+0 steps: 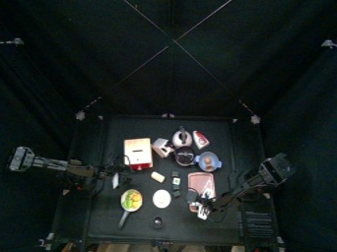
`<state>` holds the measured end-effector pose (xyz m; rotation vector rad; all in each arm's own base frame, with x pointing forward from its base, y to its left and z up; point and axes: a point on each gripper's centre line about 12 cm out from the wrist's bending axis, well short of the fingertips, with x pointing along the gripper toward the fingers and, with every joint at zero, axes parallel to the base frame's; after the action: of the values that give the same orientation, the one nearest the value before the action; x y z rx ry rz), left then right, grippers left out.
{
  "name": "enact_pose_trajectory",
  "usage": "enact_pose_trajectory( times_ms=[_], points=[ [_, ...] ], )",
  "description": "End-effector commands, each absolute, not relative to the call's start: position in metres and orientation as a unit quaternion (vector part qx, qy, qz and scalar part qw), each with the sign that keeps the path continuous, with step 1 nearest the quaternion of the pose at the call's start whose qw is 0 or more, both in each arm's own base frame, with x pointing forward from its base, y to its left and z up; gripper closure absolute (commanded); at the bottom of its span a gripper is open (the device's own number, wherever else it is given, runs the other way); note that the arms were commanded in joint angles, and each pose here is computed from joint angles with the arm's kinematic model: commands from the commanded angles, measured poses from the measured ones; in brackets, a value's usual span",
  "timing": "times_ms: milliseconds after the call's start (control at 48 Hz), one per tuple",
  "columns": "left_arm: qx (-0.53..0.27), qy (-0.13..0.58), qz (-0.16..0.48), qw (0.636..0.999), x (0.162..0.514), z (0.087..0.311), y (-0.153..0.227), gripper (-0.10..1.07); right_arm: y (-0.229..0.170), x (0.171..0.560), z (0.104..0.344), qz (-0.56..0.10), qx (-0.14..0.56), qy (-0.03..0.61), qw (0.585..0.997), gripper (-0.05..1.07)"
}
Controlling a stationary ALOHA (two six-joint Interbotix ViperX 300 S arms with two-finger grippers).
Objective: Reorient white sushi roll to cut
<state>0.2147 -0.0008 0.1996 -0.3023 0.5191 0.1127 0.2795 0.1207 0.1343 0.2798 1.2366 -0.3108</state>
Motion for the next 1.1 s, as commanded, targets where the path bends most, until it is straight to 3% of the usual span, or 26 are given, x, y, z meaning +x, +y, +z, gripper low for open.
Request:
enact_pose_trajectory(
  times_ms=[0,250,500,750,1083],
  points=[
    [-0.150,0.249,0.054,0.955,0.217,0.204,-0.001,0.10,0.121,0.286,0.158,-0.141,0.162,0.547,0.809,0.41],
    [-0.153,0.251,0.056,0.954,0.217,0.203,0.000,0.10,0.102,0.281,0.190,-0.194,0.232,0.486,0.820,0.41],
    [-0.156,0.251,0.056,0.954,0.217,0.203,-0.001,0.10,0.074,0.275,0.210,-0.302,0.361,0.397,0.788,0.41],
    [-0.157,0.251,0.056,0.954,0.216,0.202,-0.001,0.10,0.063,0.256,0.189,-0.404,0.479,0.327,0.707,0.41],
    [-0.164,0.253,0.058,0.952,0.216,0.201,-0.001,0.10,0.072,0.263,0.170,-0.469,0.543,0.280,0.638,0.40]
  ],
)
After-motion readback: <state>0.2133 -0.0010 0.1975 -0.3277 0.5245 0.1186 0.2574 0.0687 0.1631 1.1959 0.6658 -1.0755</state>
